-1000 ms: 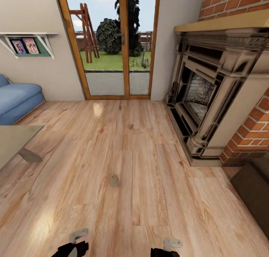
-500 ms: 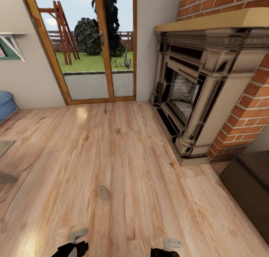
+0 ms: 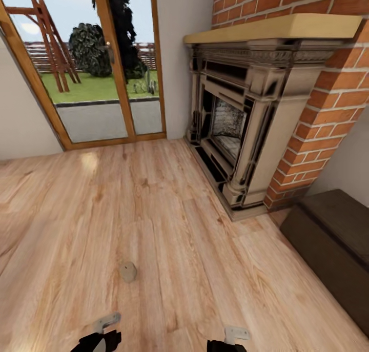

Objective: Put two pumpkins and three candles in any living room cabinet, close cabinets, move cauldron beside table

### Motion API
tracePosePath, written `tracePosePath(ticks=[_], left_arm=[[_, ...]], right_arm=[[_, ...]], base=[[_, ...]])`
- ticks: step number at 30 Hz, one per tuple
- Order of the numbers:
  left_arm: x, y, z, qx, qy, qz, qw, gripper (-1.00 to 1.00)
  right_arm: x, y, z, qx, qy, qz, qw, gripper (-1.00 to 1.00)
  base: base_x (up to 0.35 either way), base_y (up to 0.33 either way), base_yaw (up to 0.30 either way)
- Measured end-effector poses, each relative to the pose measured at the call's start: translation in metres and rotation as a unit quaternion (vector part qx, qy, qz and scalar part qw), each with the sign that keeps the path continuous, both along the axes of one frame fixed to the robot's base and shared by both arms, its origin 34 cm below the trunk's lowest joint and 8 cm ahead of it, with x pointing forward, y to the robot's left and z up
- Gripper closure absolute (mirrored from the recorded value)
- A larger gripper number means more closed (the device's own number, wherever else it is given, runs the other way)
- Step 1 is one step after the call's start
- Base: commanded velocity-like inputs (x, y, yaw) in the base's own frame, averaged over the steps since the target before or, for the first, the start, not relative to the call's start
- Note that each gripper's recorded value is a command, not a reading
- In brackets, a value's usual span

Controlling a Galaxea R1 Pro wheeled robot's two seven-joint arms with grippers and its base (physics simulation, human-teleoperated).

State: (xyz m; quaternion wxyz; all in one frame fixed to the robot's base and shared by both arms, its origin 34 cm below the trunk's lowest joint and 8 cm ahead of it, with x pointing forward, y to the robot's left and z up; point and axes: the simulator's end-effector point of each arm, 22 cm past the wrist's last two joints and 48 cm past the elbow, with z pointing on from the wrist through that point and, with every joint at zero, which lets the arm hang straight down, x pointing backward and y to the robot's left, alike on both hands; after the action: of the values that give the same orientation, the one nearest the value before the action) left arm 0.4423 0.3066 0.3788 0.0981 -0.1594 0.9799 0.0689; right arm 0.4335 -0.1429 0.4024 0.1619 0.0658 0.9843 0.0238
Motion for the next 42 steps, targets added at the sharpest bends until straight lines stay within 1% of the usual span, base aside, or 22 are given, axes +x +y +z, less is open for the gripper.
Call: tracePosePath(ticks=[8,13,31,37,42], left_arm=[[-0.0001,0.0001,0.0000,0.000,0.000,0.000,1.0000,-1.00],[0.0000,0.0007,0.0000,0.000,0.000,0.000,1.0000,-1.00],[0.0000,0.0012,0.0001,0.001,0.000,0.000,1.0000,-1.00],[0.0000,0.0012,0.0001,0.001,0.000,0.000,1.0000,-1.00],[0.0000,0.0004,0.0000,0.000,0.000,0.000,1.0000,-1.00]], right_arm=[[-0.0003,-0.0008,-0.0002,0.000,0.001,-0.002,1.0000,-1.00],[-0.0004,-0.0012,-0.0004,0.001,0.001,-0.003,1.0000,-1.00],[-0.0014,-0.0045,-0.0013,0.001,0.003,-0.009,1.0000,-1.00],[-0.0015,-0.0050,-0.0014,0.001,0.003,-0.010,0.9999,-1.00],[-0.0015,-0.0051,-0.0014,0.001,0.003,-0.010,0.9999,-1.00]], base=[[0.000,0.003,-0.280],[0.040,0.107,-0.280],[0.233,0.198,-0.280],[0.193,0.060,-0.280],[0.055,0.007,-0.280]])
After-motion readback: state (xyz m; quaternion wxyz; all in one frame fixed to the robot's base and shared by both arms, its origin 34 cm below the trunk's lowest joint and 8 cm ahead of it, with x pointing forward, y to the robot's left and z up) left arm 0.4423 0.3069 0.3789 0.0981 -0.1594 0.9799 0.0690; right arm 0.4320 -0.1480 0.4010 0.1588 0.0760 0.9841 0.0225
